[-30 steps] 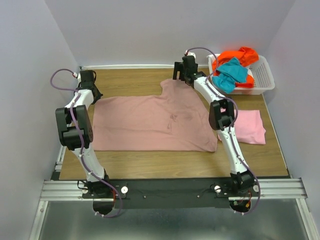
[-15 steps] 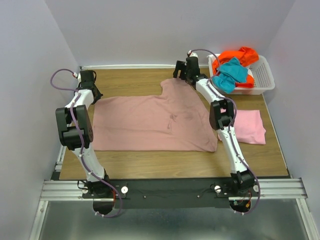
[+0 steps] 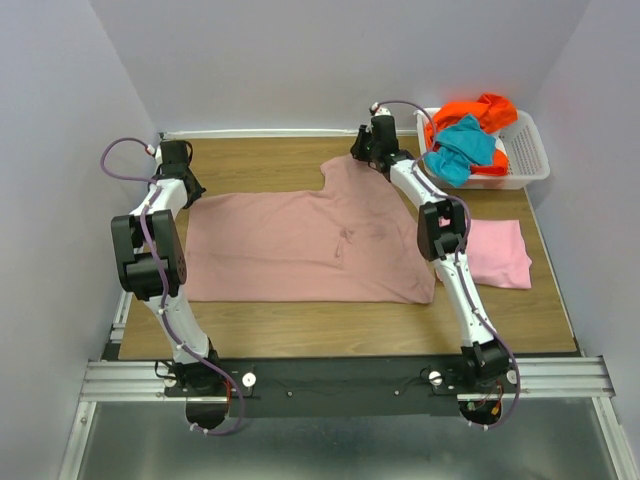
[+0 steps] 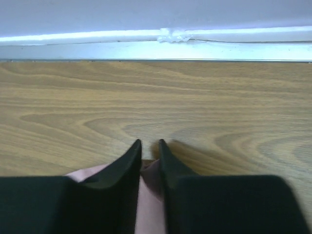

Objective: Fold and stack the t-shirts
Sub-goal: Fold the tshirt

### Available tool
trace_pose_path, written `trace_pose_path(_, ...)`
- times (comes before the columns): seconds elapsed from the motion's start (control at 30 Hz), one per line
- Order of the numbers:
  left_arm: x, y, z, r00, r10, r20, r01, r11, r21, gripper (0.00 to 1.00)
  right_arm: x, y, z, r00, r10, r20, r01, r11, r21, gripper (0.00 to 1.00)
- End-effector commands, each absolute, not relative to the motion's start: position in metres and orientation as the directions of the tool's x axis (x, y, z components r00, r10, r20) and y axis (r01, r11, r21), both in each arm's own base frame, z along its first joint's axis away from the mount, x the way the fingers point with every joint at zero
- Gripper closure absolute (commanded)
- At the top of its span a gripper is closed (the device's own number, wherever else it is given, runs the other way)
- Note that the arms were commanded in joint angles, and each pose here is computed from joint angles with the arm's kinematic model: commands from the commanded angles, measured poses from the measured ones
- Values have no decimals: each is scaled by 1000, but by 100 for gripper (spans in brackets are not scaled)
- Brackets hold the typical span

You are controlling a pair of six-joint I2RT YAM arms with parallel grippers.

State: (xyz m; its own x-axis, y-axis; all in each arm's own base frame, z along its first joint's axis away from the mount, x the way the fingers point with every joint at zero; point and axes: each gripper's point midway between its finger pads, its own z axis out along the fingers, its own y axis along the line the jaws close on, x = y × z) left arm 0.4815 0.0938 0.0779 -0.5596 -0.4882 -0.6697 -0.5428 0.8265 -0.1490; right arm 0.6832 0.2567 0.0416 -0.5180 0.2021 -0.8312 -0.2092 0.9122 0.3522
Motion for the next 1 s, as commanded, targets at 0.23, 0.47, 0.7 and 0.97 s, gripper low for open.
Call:
trace_pose_path(0.23, 484, 91, 88, -555, -476, -682, -522, 838, -160, 100, 673, 259, 99, -430, 42, -902, -367, 904, 218, 100)
trace_pose_path(0.47, 479, 85, 100, -539, -481, -691, -509, 840, -188, 100, 631, 263, 127, -464, 1, -886, -431, 874, 226, 100)
trace_pose_path(0.7, 466, 80, 100, -537, -487, -689, -502, 841, -203, 100, 581, 257, 132, -506, -49, -861, -465, 857, 224, 100)
trace_pose_path(0.97, 458, 79, 101, -525, -495, -692, -504, 836, -216, 100, 519, 240, 149, -521, -27, -853, -444, 863, 243, 100)
